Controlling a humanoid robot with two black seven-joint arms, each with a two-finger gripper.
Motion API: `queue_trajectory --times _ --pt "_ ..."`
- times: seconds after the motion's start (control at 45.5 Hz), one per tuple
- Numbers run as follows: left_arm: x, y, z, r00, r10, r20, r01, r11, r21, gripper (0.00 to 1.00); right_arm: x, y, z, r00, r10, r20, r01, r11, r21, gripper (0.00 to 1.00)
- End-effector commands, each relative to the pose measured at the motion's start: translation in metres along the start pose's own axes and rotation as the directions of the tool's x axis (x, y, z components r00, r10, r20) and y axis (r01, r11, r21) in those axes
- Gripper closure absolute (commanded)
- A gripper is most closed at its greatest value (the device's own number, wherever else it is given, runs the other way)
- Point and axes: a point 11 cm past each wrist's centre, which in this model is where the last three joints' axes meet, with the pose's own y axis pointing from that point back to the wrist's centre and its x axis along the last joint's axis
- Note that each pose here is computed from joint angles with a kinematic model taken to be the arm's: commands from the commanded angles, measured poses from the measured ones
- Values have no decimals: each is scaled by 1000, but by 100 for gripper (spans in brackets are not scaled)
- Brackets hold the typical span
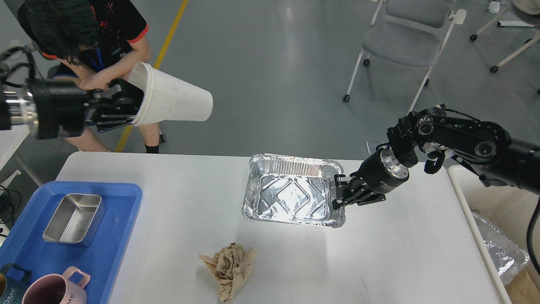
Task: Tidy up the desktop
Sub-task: 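Lift the paper cup and drop it into the foil tray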
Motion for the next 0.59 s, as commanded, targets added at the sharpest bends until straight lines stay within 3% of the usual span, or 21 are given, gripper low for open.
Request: queue_trajectory --times 0.0,0.242,0.484,0.55,0.572 --pt "-22 -72 21 994 -75 76 79 996 -48 99 1 2 0 1000 6 3 -6 1000 7 100" --pt "-70 -173 7 981 -184 64 184 983 10 96 1 1 -2 1000 5 1 -5 1000 9 100" --pt "-110 -208 -21 970 -243 20 241 969 57 91 0 0 -1 1000 3 3 -3 1000 11 100" --pt "-115 -214 -24 969 -247 13 245 967 64 87 0 0 -1 1000 3 3 -3 1000 11 100" --pt "-119 -219 -29 969 -248 0 247 966 74 65 -1 -1 -1 1000 1 3 -1 1000 11 100"
